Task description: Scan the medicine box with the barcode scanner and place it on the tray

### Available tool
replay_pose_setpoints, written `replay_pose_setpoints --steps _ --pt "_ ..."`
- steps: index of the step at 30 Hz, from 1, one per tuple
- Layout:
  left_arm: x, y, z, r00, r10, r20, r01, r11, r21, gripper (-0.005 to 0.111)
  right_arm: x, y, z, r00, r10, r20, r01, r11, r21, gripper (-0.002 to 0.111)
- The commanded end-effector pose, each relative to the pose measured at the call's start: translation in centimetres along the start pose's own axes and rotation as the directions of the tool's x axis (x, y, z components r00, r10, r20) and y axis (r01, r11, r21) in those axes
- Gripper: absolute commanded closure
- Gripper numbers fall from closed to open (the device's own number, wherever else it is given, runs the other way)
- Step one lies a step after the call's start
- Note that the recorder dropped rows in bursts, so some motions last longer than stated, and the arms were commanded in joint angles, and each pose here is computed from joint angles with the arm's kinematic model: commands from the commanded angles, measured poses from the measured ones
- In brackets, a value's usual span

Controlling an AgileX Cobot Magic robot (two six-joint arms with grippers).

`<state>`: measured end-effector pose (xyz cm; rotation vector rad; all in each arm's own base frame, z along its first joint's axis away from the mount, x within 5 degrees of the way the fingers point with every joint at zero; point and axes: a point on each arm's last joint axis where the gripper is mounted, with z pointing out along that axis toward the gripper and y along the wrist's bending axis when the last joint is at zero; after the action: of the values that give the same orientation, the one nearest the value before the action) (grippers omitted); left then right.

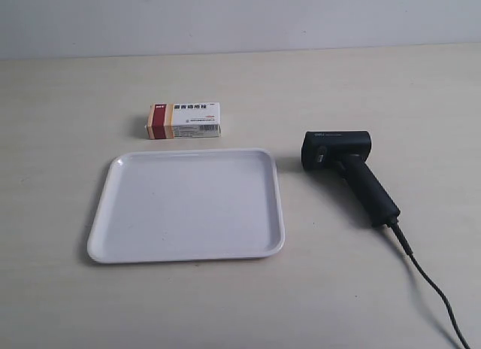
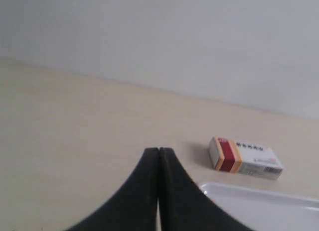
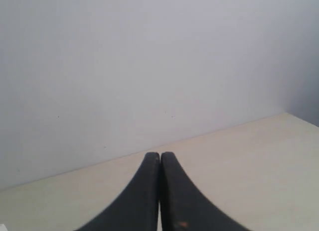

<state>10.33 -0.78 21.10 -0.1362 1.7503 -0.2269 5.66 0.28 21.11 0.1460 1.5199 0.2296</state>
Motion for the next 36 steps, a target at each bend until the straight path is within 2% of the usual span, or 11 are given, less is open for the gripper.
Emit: replay_pose_setpoints --steps 1,7,11,13,17,19,21,22,28,31,36 --pt "0.3 0.0 3.2 0.986 0.035 -0.165 -0.038 0.999 -0.017 0.107 -0.3 0.0 0.0 0.999 0.005 0.047 -0.005 1.0 -0.004 0.108" --pt "2.1 0.2 7.7 0.946 0.03 -0.324 -0.038 0.999 -0.019 0.107 -0.4 0.0 0.0 0.998 0.012 0.056 -0.012 1.0 -0.006 0.108" --pt "3.3 0.3 10.6 0.903 0.037 -0.427 -0.044 0.999 -0.008 0.107 -0.3 0.0 0.0 0.987 0.155 0.052 -0.155 0.988 -0.013 0.108" --pt "3.7 0.1 12.1 0.88 0.043 -0.473 -0.036 0.999 0.023 0.107 -0.4 0.0 0.0 0.972 0.227 0.053 -0.227 0.974 -0.018 0.108" --pt "3.7 -1.1 15.1 0.83 0.141 -0.539 -0.051 0.983 0.179 0.107 -0.2 0.0 0.0 0.981 0.189 0.038 -0.189 0.982 -0.01 0.108" --pt "3.4 -2.1 16.8 0.798 0.22 -0.56 -0.046 0.95 0.308 0.107 -0.1 0.0 0.0 0.985 0.169 0.025 -0.168 0.986 -0.004 0.108" --pt "2.7 -3.5 18.4 0.773 0.297 -0.561 -0.011 0.89 0.456 0.107 0.0 0.0 0.0 0.985 0.169 0.02 -0.169 0.986 -0.003 0.108" --pt "2.5 -3.9 19.1 0.764 0.31 -0.565 0.017 0.867 0.498 0.107 0.0 0.0 0.0 0.985 0.169 0.02 -0.169 0.986 -0.003 0.108" --pt "-0.1 -6.0 23.2 0.815 0.429 -0.389 -0.028 0.701 0.713 0.106 0.0 0.0 0.0 0.986 0.169 0.019 -0.169 0.986 -0.002 0.108" --pt "0.0 -6.5 24.7 0.835 0.445 -0.325 -0.056 0.656 0.753 0.093 0.0 0.0 0.0 0.986 0.169 0.019 -0.169 0.986 -0.002 0.108" --pt "1.4 -6.9 26.7 0.832 0.448 -0.326 -0.045 0.641 0.766 0.043 0.0 0.0 0.0 0.986 0.163 0.019 -0.163 0.987 -0.002 0.108"
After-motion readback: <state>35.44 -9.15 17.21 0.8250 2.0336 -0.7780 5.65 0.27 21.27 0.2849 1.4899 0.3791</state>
